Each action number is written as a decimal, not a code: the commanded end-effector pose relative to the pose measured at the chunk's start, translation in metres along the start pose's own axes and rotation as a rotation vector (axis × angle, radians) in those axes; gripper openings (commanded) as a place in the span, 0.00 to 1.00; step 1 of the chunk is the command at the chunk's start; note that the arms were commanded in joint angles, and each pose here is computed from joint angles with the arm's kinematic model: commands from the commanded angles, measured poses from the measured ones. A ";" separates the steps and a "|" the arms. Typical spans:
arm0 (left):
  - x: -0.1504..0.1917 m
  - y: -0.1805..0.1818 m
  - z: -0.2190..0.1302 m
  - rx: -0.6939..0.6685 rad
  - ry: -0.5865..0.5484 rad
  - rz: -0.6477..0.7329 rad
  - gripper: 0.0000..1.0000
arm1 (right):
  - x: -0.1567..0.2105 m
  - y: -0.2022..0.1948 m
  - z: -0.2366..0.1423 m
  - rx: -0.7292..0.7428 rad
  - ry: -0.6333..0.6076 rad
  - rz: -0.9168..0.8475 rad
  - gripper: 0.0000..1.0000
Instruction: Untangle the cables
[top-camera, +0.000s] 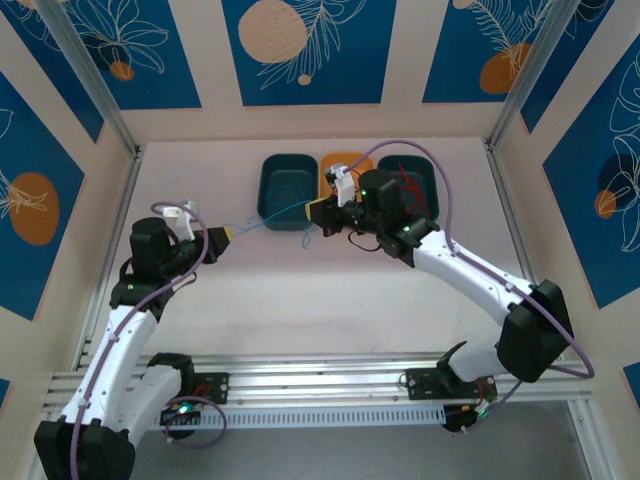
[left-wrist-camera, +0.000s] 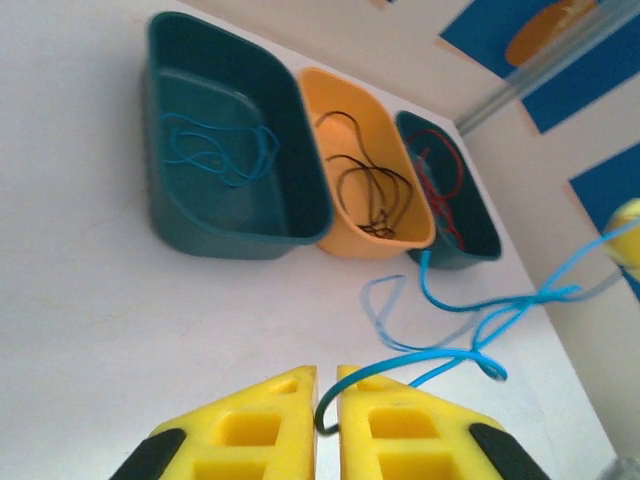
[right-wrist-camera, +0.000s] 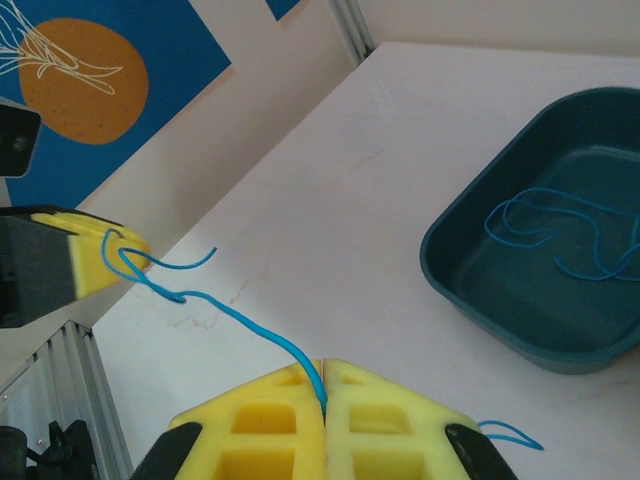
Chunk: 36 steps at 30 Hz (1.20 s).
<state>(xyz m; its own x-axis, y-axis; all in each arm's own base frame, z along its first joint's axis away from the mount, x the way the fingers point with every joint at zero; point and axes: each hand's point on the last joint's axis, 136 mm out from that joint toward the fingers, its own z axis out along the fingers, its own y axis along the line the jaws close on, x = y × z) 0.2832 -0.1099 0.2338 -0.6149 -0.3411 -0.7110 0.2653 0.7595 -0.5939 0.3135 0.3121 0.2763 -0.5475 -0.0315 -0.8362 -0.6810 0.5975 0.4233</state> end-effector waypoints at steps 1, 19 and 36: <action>0.001 0.023 -0.003 -0.130 -0.023 -0.005 0.13 | -0.005 -0.003 -0.017 0.067 -0.020 -0.037 0.00; -0.026 -0.053 -0.004 0.267 -0.120 0.214 0.67 | -0.023 0.026 -0.032 0.009 0.012 -0.069 0.00; 0.016 -0.145 0.020 0.621 0.089 0.746 0.57 | -0.024 0.046 -0.035 -0.067 0.041 -0.053 0.00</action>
<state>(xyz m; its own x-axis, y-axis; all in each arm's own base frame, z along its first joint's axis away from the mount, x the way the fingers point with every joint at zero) 0.2646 -0.2240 0.2903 -0.2719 0.1234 -0.9544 0.8744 0.4459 -0.1915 0.2844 0.3078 0.3143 -0.5403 -0.0961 -0.8360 -0.7187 0.5693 0.3991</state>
